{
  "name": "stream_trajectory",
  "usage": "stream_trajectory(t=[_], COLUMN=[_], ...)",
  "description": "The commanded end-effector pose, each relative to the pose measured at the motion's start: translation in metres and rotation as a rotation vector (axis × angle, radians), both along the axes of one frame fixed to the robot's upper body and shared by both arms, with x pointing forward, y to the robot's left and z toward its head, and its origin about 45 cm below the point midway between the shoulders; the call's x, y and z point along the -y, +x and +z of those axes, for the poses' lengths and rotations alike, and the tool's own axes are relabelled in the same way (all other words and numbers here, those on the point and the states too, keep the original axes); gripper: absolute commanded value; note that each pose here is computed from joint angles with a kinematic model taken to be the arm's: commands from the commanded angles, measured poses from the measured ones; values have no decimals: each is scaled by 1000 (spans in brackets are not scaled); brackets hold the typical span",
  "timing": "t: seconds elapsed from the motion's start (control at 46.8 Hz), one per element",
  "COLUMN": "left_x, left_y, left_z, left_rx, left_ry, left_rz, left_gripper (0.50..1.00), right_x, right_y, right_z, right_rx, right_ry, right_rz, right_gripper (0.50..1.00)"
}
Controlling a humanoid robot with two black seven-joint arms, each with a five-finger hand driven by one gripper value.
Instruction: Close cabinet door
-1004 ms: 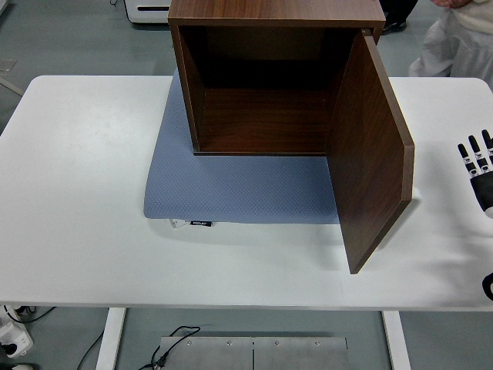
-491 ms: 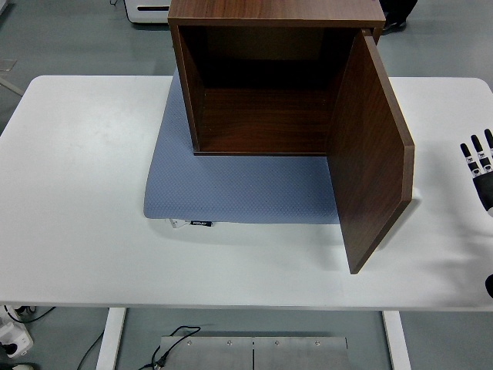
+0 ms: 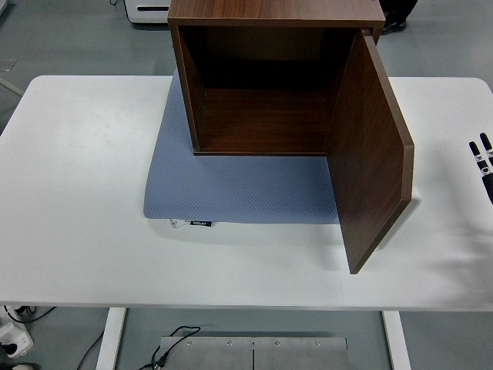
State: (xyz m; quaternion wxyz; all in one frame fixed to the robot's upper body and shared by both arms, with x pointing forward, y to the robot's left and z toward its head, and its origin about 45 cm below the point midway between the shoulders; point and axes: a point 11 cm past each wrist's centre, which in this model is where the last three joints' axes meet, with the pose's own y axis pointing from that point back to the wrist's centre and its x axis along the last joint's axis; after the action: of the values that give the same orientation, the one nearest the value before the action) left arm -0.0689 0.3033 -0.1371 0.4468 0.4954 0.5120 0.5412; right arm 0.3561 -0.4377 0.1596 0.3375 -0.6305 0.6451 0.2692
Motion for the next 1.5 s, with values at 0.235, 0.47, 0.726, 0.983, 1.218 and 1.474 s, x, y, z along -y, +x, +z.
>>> stream_trajectory(t=[0.235,0.47,0.726,0.983,1.218,1.474], left_x=[0,0,0,0,0,0], left_y=[0,0,0,0,0,0], left_z=[0,0,0,0,0,0], left_rx=[0,0,0,0,0,0], left_ry=[0,0,0,1,0,0], left_rz=[0,0,0,0,0,0], left_gripper=[1000,1000,1000,1000,1000,1000], right_x=[17,25,29,25,15,0], right_y=[-12,-17,-28,-49,-67,-89], right_z=[3,11,27,44,61,76], right_rx=[-5,4,33,64,94,108], right_ry=[-49,-83,-146,-220,-289,-356], right_rz=[6,9,33,78,131,195], right_gripper=[1000,1000,1000,1000,1000,1000])
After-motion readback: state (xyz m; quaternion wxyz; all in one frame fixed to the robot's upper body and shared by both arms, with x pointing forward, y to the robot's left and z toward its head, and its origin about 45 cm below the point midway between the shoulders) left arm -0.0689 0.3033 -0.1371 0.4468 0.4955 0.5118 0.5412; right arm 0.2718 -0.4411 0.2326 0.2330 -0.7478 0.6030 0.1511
